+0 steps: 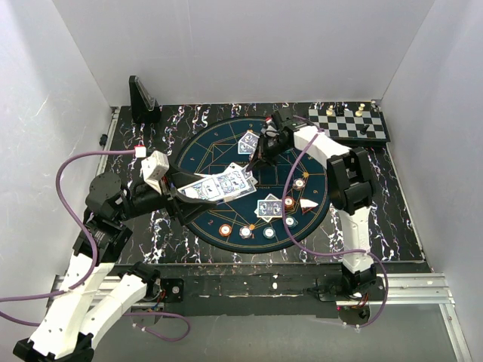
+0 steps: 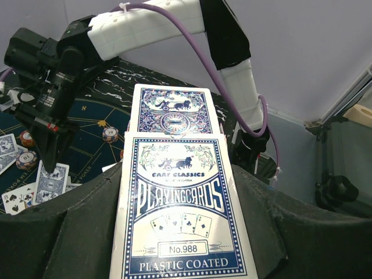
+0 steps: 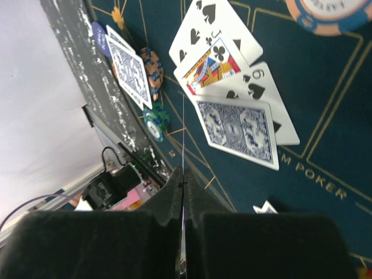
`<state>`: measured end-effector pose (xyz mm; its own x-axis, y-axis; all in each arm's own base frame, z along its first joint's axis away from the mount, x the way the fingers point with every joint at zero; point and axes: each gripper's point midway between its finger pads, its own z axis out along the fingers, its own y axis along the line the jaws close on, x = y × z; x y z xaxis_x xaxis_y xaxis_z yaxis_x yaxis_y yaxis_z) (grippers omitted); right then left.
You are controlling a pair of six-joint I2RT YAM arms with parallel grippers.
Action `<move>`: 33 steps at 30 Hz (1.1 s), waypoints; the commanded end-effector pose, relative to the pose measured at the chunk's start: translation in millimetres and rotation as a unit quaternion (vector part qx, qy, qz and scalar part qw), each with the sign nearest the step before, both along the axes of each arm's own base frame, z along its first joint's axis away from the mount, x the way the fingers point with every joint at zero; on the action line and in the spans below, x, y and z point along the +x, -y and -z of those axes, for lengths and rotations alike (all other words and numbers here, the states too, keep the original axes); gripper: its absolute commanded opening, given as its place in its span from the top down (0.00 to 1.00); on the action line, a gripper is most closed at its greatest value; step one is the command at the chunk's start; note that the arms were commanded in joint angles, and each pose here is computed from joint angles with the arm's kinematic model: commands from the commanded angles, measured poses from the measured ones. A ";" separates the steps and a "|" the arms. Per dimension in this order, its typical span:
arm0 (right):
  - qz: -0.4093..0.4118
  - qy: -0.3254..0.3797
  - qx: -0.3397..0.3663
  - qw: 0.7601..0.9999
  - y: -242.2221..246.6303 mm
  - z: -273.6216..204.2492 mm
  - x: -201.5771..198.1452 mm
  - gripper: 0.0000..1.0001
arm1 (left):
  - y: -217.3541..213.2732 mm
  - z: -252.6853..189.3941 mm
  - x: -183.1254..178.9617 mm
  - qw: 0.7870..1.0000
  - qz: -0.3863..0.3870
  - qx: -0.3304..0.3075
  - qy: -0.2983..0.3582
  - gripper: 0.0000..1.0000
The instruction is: Distribute texas hold em gaming equipment
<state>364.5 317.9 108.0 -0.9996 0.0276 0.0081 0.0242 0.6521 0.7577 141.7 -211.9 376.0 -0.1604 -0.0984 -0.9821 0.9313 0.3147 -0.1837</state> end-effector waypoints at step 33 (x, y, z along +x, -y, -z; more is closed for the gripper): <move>0.002 0.209 -0.062 0.976 25.5 -173.7 -77.1 0.21 | -7.4 1.9 3.8 0.999 -0.026 0.009 0.030 1.00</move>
<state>305.4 309.2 271.4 -0.9090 -0.0035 -0.4167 -0.2860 0.7325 0.6178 141.8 -206.4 376.1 -0.1168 -0.0917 -0.9889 0.9265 0.3487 -0.1417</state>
